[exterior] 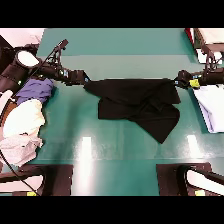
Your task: Fold the shirts.
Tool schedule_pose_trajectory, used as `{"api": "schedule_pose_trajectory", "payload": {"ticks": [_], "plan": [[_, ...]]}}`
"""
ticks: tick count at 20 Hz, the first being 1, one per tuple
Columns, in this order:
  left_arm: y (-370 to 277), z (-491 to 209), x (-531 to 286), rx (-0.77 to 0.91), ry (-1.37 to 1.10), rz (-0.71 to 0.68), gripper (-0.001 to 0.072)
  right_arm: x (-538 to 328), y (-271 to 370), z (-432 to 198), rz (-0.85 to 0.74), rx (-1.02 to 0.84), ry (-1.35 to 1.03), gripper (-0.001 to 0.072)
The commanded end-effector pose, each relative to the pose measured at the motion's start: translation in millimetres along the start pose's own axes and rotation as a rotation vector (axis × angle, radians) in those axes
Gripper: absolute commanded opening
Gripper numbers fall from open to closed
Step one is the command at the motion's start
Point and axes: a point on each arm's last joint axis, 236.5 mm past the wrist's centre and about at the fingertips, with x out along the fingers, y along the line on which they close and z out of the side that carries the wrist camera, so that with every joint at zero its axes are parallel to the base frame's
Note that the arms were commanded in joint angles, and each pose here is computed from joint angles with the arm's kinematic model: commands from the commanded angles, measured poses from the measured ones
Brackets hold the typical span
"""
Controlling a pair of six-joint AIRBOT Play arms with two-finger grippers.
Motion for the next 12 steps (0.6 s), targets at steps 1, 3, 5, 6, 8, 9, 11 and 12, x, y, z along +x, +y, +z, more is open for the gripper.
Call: {"api": "schedule_pose_trajectory", "payload": {"ticks": [1, 3, 5, 6, 8, 9, 11, 12], "plan": [[-8, -33, 4, -0.007, 0.128, -0.04, 0.0647, -6, 7, 5, 0.006, -0.018, -0.006, 0.0019], [-7, -75, 28, -0.032, 0.228, -0.05, 0.0647, -9, 10, 8, 0.009, -0.026, -0.012, 0.0019], [-5, -116, 60, -0.04, 0.279, -0.033, 0.0648, -8, 9, 6, 0.009, -0.026, -0.001, 0.0019], [-2, -129, 75, -0.045, 0.276, -0.012, 0.0648, -8, 9, 5, 0.01, -0.025, 0.002, 0.0019], [2, -144, 96, -0.054, 0.258, 0.021, 0.0648, -8, 10, 3, 0.011, -0.025, 0.011, 0.0019], [1, -148, 103, -0.057, 0.263, 0.026, 0.0648, -9, 10, 1, 0.013, -0.026, 0.02, 0.002], [-5, -155, 117, -0.083, 0.276, 0.004, 0.0648, -9, 10, -2, 0.014, -0.026, 0.032, 0.0019], [-9, -156, 123, -0.105, 0.271, -0.01, 0.0647, -9, 11, -4, 0.016, -0.025, 0.039, 0.0019]]}}
